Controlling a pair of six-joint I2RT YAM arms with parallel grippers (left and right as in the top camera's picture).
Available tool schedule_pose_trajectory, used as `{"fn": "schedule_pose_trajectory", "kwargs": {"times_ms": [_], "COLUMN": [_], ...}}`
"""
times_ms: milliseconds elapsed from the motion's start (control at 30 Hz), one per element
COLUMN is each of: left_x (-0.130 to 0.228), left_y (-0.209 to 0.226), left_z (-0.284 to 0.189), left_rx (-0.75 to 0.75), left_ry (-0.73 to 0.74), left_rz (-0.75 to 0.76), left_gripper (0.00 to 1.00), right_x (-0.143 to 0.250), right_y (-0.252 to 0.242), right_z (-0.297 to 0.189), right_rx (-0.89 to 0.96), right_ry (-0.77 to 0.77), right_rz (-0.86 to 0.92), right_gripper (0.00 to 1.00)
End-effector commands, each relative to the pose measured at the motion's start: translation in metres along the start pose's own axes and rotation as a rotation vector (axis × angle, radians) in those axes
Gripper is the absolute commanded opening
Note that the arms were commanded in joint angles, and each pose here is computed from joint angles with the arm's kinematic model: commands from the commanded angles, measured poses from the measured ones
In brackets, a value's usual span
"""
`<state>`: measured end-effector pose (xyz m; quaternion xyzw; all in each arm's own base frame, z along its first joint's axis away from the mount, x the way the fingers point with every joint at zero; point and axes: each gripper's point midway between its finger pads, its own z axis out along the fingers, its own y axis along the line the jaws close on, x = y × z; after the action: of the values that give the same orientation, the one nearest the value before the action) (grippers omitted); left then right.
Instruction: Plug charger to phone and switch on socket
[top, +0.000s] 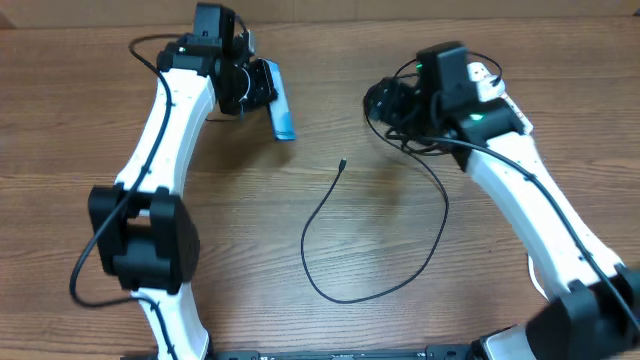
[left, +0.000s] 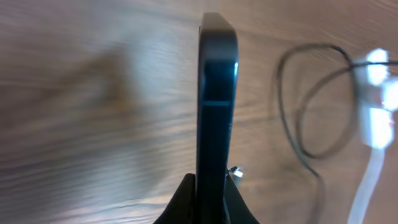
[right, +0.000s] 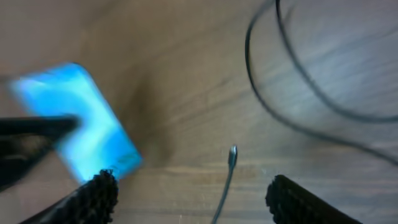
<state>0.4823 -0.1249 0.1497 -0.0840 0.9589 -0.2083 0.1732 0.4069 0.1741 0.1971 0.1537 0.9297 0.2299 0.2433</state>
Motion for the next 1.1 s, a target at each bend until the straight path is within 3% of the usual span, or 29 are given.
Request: {"fn": "schedule_pose_trajectory", "kwargs": {"times_ms": [0, 133, 367, 567, 633, 933, 1067], "left_x": [-0.021, -0.017, -0.016, -0.014, -0.015, -0.014, -0.014], "left_y": [0.016, 0.017, 0.016, 0.017, 0.017, 0.017, 0.017], "left_z": [-0.031, -0.030, -0.030, -0.030, -0.030, -0.030, -0.030], "left_rx": [-0.194, -0.200, -0.199, -0.202, -0.201, -0.202, -0.202], "left_ry": [-0.140, -0.124, -0.123, -0.116, -0.117, -0.116, -0.115], "left_rz": [0.064, 0.062, 0.064, 0.063, 0.062, 0.063, 0.062], "left_gripper": [0.04, 0.04, 0.04, 0.04, 0.04, 0.04, 0.05], "right_x": [0.045, 0.065, 0.064, 0.083, 0.090, 0.101, 0.105], "right_y": [-0.005, -0.015, -0.025, -0.036, -0.041, -0.038, -0.044], "right_z": [0.043, 0.056, 0.078, 0.107, 0.118, 0.139, 0.149], "right_rx": [0.015, 0.118, 0.271, 0.325, 0.392, 0.513, 0.530], "right_ry": [0.199, 0.311, 0.382, 0.436, 0.406, 0.264, 0.270], "right_rz": [-0.025, -0.028, -0.060, -0.039, -0.024, -0.059, -0.057], "right_gripper": [0.75, 0.72, 0.68, 0.57, 0.45, 0.45, 0.43]}}
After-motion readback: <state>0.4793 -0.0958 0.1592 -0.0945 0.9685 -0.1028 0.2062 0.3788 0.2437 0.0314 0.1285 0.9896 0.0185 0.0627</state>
